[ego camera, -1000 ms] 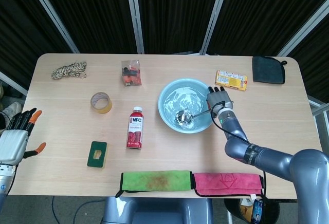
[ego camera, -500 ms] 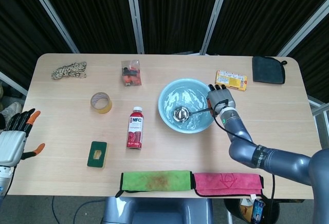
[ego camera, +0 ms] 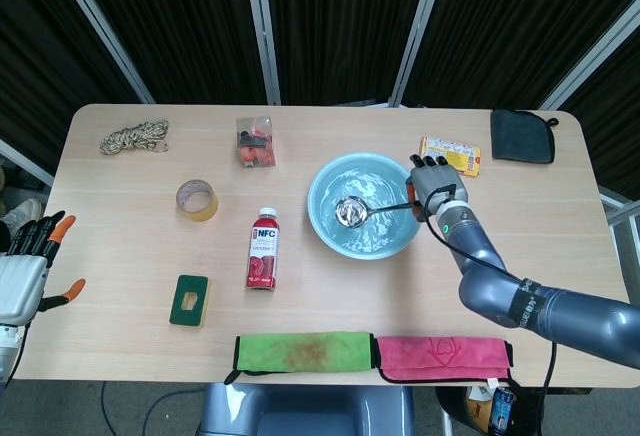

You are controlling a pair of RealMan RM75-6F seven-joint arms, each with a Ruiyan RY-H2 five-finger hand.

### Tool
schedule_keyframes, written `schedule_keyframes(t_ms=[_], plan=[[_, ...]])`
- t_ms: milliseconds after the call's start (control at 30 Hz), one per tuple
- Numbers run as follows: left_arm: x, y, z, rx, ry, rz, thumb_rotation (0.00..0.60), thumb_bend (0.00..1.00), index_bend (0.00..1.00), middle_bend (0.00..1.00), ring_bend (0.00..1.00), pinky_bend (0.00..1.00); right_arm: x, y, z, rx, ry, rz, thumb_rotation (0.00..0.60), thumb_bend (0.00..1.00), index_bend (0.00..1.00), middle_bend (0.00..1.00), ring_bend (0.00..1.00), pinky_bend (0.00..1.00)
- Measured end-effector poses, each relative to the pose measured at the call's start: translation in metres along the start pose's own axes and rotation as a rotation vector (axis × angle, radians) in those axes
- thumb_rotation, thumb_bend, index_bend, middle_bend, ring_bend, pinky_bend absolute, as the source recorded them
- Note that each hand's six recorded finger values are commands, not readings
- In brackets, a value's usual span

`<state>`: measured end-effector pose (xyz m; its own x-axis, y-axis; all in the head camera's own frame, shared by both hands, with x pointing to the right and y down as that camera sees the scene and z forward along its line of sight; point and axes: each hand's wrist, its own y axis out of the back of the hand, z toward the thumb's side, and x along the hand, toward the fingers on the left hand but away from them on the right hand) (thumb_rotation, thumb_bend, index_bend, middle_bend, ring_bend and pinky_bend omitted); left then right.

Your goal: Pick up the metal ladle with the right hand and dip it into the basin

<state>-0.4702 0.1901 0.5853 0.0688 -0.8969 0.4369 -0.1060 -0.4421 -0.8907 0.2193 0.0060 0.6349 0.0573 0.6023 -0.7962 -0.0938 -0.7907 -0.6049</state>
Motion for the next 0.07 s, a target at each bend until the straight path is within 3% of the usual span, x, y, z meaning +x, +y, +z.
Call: schedule_keyframes(t_ms=[67], plan=[[0.0, -0.0002, 0.0001, 0.002, 0.001, 0.001, 0.6, 0.24, 0.0, 0.0, 0.0, 0.04, 0.001, 0.0005, -0.0018, -0.002, -0.001, 0.003, 0.6, 0.46, 0.7, 0.01, 0.0, 0.0]])
